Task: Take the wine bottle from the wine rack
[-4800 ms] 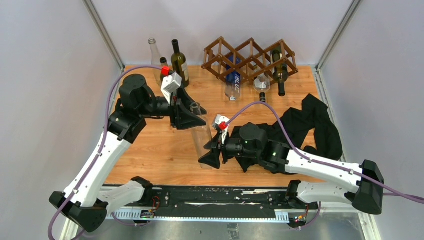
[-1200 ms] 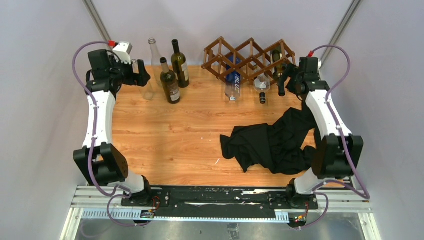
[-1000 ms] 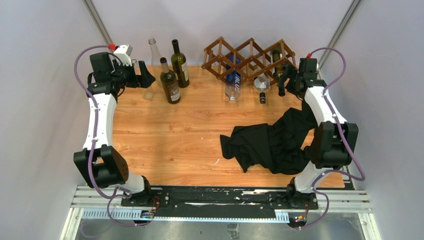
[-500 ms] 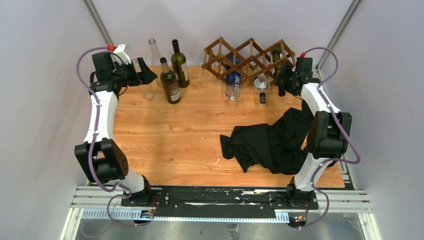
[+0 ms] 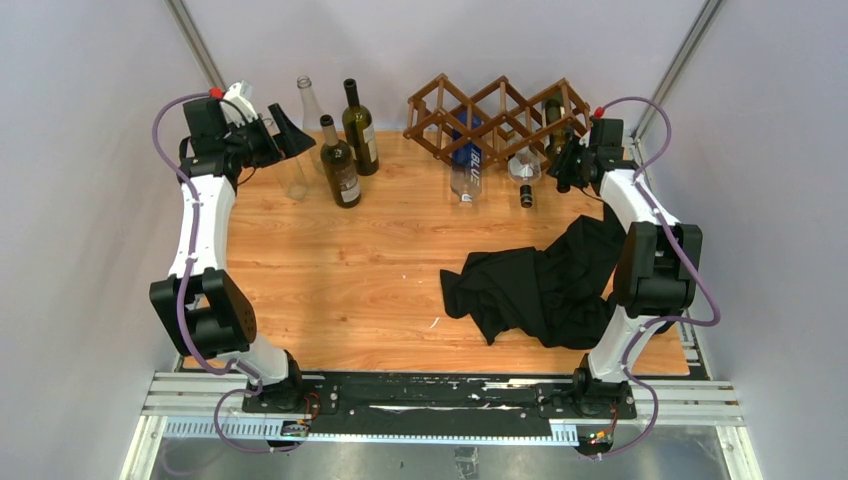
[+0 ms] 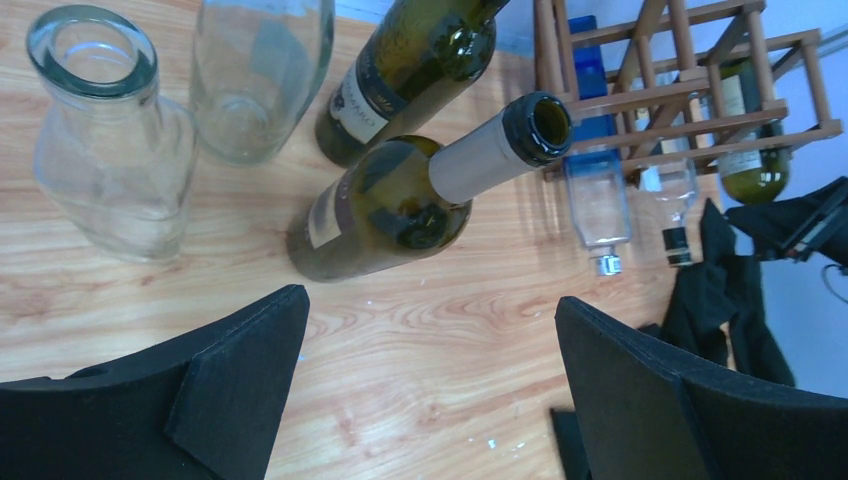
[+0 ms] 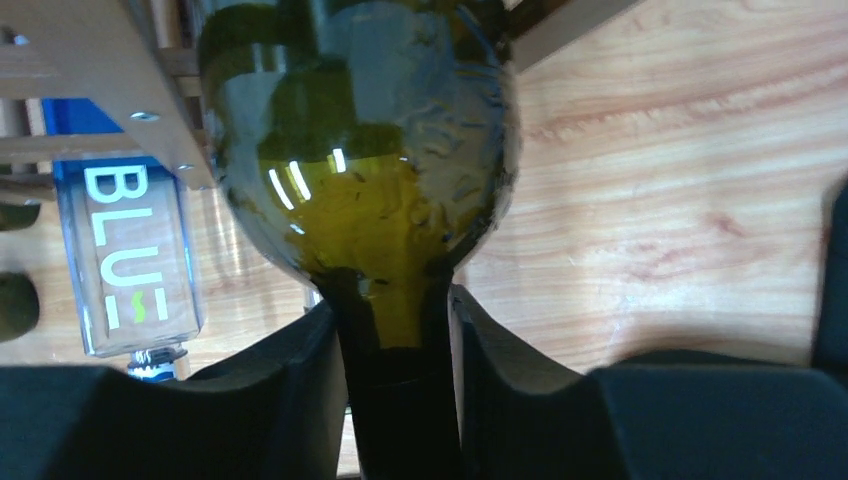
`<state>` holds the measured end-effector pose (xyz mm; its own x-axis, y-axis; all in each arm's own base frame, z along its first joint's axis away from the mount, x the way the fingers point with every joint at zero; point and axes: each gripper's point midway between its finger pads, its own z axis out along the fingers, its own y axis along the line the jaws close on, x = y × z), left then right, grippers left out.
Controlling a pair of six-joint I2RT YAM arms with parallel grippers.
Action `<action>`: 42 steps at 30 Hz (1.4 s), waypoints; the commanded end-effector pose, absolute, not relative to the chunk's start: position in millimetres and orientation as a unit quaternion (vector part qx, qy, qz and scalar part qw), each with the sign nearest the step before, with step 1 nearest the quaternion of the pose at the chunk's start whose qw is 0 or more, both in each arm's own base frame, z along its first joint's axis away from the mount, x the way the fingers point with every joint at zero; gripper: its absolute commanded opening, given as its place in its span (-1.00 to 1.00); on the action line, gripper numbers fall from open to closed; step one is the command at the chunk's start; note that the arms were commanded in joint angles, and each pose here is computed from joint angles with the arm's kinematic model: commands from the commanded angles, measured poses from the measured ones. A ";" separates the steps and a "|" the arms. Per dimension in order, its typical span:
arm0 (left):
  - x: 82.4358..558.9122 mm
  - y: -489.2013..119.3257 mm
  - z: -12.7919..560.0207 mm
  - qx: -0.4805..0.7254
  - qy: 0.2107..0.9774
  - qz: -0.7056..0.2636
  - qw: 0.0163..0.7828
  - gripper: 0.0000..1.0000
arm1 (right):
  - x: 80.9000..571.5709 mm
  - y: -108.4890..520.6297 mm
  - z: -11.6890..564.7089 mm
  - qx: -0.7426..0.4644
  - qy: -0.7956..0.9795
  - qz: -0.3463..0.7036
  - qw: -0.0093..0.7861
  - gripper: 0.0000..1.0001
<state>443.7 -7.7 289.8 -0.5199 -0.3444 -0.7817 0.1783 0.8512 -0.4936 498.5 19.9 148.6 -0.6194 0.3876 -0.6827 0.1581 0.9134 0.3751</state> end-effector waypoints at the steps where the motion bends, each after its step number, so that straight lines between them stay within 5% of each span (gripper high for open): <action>1: 445.7 -16.4 304.9 -0.068 0.812 -0.314 0.486 1.00 | 488.7 15.0 130.7 0.152 0.898 0.135 0.391 -0.28; 7: 441.0 -14.2 299.8 -0.058 0.815 -0.299 0.493 1.00 | 486.3 17.5 133.2 0.144 0.898 0.140 0.391 -1.00; 24: 401.7 -27.1 291.8 0.159 0.736 0.010 0.657 1.00 | 446.7 25.3 157.8 0.141 0.883 0.160 0.419 -1.00; 42: 398.5 -48.2 309.4 0.336 0.656 0.183 0.651 1.00 | 412.6 27.9 174.5 0.136 0.887 0.158 0.412 -1.00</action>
<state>403.2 -47.1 297.3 0.0019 0.5779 -0.8161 0.2416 0.7917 0.5612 414.8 33.0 158.1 -0.6586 0.3688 -0.6559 0.1180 0.9115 0.3941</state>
